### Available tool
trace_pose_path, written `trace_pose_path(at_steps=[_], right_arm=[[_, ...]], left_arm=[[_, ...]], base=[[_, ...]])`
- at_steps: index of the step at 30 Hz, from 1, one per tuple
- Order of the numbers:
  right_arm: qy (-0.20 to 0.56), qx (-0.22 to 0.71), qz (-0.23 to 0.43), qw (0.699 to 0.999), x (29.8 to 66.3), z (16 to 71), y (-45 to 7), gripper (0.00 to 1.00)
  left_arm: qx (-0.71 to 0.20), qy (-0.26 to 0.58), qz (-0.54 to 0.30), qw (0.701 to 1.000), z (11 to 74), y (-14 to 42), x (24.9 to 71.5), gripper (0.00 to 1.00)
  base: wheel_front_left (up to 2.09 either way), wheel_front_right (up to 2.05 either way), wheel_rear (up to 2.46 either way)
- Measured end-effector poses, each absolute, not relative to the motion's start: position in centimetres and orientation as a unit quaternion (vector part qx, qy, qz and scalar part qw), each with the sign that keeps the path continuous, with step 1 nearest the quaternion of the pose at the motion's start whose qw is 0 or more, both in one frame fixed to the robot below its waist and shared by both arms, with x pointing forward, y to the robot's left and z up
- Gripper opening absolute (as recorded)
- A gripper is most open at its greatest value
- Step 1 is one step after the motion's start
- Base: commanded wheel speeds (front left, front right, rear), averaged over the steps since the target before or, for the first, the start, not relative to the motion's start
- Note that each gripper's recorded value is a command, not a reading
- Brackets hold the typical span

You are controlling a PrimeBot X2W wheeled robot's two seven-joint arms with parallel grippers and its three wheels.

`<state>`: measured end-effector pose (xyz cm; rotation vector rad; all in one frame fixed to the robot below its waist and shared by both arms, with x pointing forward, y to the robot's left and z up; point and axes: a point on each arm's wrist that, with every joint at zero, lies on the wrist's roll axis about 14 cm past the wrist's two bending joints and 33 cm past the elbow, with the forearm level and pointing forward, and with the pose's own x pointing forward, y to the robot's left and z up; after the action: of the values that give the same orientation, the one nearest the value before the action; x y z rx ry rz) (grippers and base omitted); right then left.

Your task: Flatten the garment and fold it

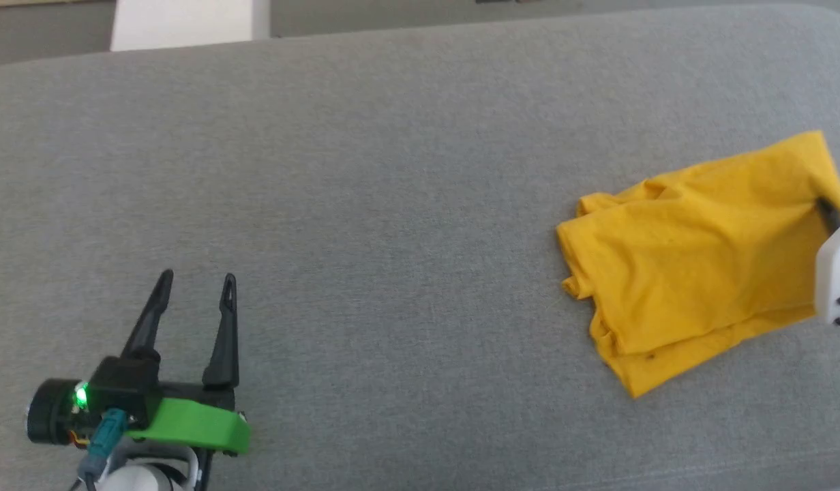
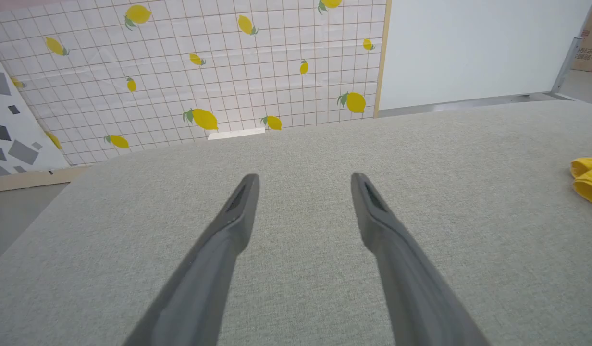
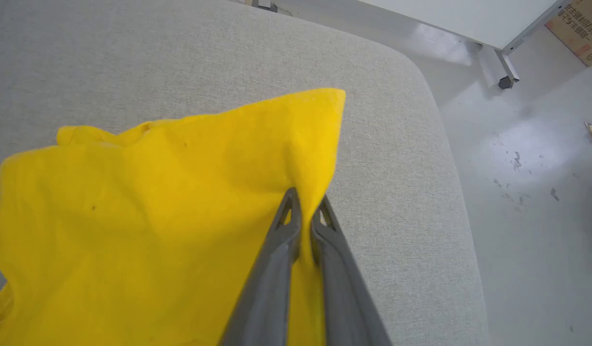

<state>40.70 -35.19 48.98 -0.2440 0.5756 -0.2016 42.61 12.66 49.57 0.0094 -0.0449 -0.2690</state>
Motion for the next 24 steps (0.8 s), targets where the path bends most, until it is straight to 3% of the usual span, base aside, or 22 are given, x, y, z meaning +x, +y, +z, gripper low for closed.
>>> trace_pose_path(at_steps=[14,24], right_arm=[[0.303,-0.293,-0.163,0.892,42.1,52.3,-43.9,0.0],[0.353,-0.358,-0.212,0.838,41.9,51.1,-49.5,0.0]], left_arm=[[0.032,-0.02,-0.197,0.98,47.7,9.5,48.3,1.0],[0.045,-0.029,-0.224,0.973,46.4,8.2,51.9,1.0]], base=[[0.0,0.0,0.0],[0.0,0.0,0.0]])
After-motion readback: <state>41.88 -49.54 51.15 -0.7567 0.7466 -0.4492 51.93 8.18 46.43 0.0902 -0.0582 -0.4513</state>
